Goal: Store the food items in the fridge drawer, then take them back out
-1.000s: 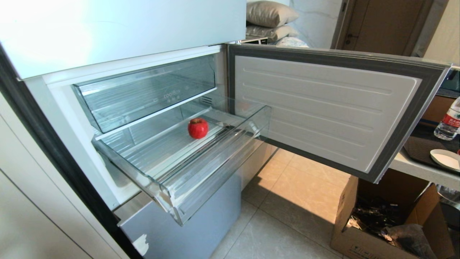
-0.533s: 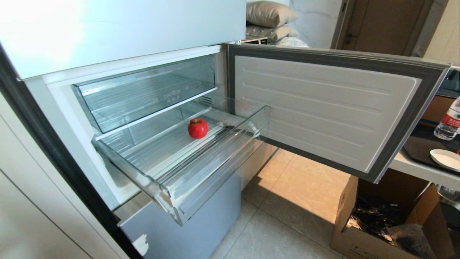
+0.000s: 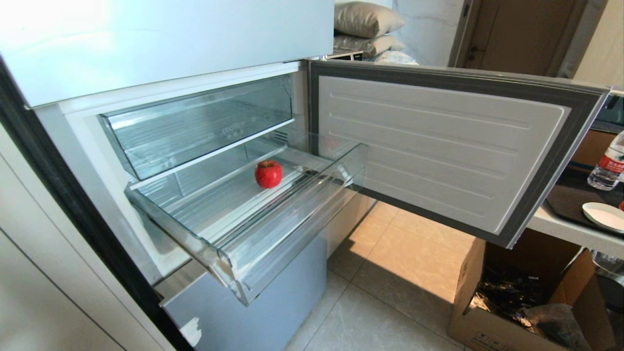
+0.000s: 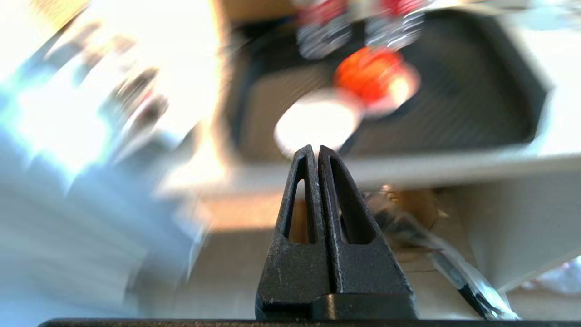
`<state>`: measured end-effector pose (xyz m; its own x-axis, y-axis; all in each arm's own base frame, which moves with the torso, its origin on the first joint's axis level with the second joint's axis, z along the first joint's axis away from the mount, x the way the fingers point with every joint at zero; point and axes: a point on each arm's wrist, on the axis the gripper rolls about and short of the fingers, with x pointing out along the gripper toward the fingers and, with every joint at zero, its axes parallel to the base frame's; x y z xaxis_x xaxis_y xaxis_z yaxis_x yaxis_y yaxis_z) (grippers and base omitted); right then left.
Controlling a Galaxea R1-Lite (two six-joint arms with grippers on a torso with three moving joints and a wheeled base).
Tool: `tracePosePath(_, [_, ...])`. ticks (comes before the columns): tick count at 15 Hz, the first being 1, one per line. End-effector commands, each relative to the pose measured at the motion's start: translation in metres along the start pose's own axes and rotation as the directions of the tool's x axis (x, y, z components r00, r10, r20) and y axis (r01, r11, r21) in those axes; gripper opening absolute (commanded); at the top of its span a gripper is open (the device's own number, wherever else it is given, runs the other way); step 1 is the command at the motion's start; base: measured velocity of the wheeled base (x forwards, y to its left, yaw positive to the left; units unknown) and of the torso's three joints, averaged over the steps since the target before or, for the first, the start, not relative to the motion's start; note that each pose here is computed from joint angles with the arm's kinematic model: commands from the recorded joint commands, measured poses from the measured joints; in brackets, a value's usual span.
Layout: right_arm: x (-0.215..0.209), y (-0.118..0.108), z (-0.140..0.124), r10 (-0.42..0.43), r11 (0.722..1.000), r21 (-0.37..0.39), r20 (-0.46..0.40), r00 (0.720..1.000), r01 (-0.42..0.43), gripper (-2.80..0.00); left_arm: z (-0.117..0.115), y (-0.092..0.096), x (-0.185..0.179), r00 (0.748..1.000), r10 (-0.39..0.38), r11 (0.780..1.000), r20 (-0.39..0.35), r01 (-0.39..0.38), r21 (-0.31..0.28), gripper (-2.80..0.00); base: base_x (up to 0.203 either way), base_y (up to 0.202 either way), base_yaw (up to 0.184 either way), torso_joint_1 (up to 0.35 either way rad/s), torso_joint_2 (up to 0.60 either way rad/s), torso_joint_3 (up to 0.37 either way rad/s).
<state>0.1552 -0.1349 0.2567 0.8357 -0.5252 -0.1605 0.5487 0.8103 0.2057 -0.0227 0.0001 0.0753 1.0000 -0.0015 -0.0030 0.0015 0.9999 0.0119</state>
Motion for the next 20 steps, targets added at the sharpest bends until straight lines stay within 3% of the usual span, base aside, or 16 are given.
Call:
tracePosePath(1, [-0.081, 0.024, -0.032, 0.155, 0.986, -0.073, 0.083, 0.984, -0.149, -2.80, 0.000, 0.000, 0.000, 1.000, 0.000, 1.000, 0.000, 0.000, 0.000, -2.80, 0.000, 0.000, 0.000, 0.000, 0.00, 0.000])
tracePosePath(2, [-0.101, 0.032, -0.063, 0.285, 0.953, -0.113, 0.033, 0.958, -0.280, -2.80, 0.000, 0.000, 0.000, 1.000, 0.000, 1.000, 0.000, 0.000, 0.002, -2.80, 0.000, 0.000, 0.000, 0.000, 0.00, 0.000])
tracePosePath(3, [-0.122, 0.033, -0.094, 0.407, 0.902, -0.157, -0.008, 0.914, -0.403, -2.80, 0.000, 0.000, 0.000, 1.000, 0.000, 1.000, 0.000, 0.000, 0.000, -2.80, 0.000, 0.000, 0.000, 0.000, 0.00, 0.000])
tracePosePath(5, [-0.150, 0.020, -0.148, 0.559, 0.791, -0.241, -0.087, 0.824, -0.562, -2.80, 0.000, 0.000, 0.000, 1.000, 0.000, 1.000, 0.000, 0.000, 0.000, -2.80, 0.000, 0.000, 0.000, 0.000, 0.00, 0.000])
tracePosePath(6, [-0.161, 0.012, -0.165, 0.594, 0.756, -0.277, -0.090, 0.799, -0.593, -2.80, 0.000, 0.000, 0.000, 1.000, 0.000, 1.000, 0.000, 0.000, 0.000, -2.80, 0.000, 0.000, 0.000, 0.000, 0.00, 0.000])
tracePosePath(8, [-0.177, -0.003, -0.183, 0.619, 0.730, -0.336, -0.046, 0.784, -0.596, -2.80, 0.000, 0.000, 0.000, 1.000, 0.000, 1.000, 0.000, 0.000, 0.002, -2.80, 0.000, 0.000, 0.000, 0.000, 0.00, 0.000])
tracePosePath(10, [-0.189, -0.014, -0.194, 0.642, 0.717, -0.378, 0.028, 0.766, -0.586, -2.80, 0.000, 0.000, 0.000, 1.000, 0.000, 1.000, 0.000, 0.000, -0.001, -2.80, 0.000, 0.000, 0.000, 0.000, 0.00, 0.000])
tracePosePath(11, [-0.193, -0.019, -0.199, 0.643, 0.722, -0.392, 0.075, 0.762, -0.570, -2.80, 0.000, 0.000, 0.000, 1.000, 0.000, 1.000, 0.000, 0.000, -0.003, -2.80, 0.000, 0.000, 0.000, 0.000, 0.00, 0.000])
tracePosePath(12, [-0.194, -0.022, -0.204, 0.623, 0.738, -0.397, 0.090, 0.777, -0.546, -2.80, 0.000, 0.000, 0.000, 1.000, 0.000, 1.000, 0.000, 0.000, -0.003, -2.80, 0.000, 0.000, 0.000, 0.000, 0.00, 0.000])
tracePosePath(14, [-0.191, -0.025, -0.215, 0.565, 0.760, -0.394, 0.005, 0.825, -0.517, -2.80, 0.000, 0.000, 0.000, 1.000, 0.000, 1.000, 0.000, 0.000, -0.003, -2.80, 0.000, 0.000, 0.000, 0.000, 0.00, 0.000])
tracePosePath(20, [-0.191, -0.025, -0.215, 0.565, 0.765, -0.379, 0.006, 0.825, -0.521, -2.80, 0.000, 0.000, 0.000, 1.000, 0.000, 1.000, 0.000, 0.000, -0.003, -2.80, 0.000, 0.000, 0.000, 0.000, 0.00, 0.000])
